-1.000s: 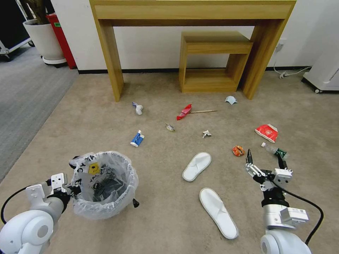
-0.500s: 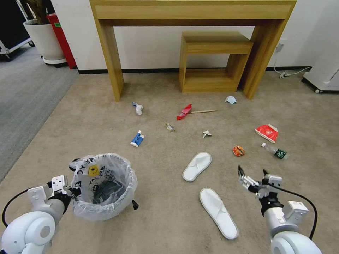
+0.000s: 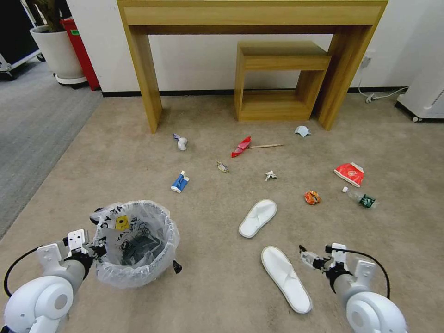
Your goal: Pick up the trash bin and place the garbage on the floor into it.
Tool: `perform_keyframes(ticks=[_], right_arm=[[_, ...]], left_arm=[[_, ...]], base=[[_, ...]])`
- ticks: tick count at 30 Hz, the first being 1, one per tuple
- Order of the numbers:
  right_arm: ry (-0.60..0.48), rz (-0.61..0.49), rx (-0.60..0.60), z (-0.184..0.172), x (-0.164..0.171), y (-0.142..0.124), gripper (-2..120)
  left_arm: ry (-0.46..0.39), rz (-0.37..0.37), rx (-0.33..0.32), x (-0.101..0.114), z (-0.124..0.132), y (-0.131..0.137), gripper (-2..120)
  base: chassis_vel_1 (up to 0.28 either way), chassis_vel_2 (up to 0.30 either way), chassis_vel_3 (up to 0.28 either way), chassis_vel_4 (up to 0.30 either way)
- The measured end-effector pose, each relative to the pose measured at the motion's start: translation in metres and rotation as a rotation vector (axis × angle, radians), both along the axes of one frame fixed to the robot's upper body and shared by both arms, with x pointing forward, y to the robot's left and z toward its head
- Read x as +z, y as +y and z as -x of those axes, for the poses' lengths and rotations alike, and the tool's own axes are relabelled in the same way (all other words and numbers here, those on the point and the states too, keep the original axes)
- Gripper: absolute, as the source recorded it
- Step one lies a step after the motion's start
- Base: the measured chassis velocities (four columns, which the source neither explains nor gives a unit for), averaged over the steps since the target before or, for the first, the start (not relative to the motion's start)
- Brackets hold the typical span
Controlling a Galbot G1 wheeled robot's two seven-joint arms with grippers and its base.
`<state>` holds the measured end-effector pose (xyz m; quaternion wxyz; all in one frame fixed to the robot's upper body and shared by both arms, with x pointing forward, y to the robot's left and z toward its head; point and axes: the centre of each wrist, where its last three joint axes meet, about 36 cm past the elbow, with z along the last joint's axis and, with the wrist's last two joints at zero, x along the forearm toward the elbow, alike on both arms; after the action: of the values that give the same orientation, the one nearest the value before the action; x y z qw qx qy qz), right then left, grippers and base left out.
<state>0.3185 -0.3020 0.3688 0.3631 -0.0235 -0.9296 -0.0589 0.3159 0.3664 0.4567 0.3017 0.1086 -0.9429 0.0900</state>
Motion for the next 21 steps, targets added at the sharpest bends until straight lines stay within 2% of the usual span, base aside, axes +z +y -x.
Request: perform_keyframes(ticks=[5,9,21], right_arm=[[0.108,0.068,0.106,-0.016,-0.022,-0.007,100],[0.144,0.117,0.162,-0.025,-0.035,-0.007,100],[0.181,0.154,0.288,-0.052,-0.068,0.017,100]], left_arm=[[0.001,-0.002,0.016,-0.005,0.003,-0.001,1],[0.002,-0.002,0.026,-0.007,0.005,-0.003,1],[-0.008,0.004,0.046,-0.009,0.006,-0.002,1]], base=[[0.000,0.000,0.000,0.000],[0.000,0.000,0.000,0.000],[0.000,0.000,0.000,0.000]])
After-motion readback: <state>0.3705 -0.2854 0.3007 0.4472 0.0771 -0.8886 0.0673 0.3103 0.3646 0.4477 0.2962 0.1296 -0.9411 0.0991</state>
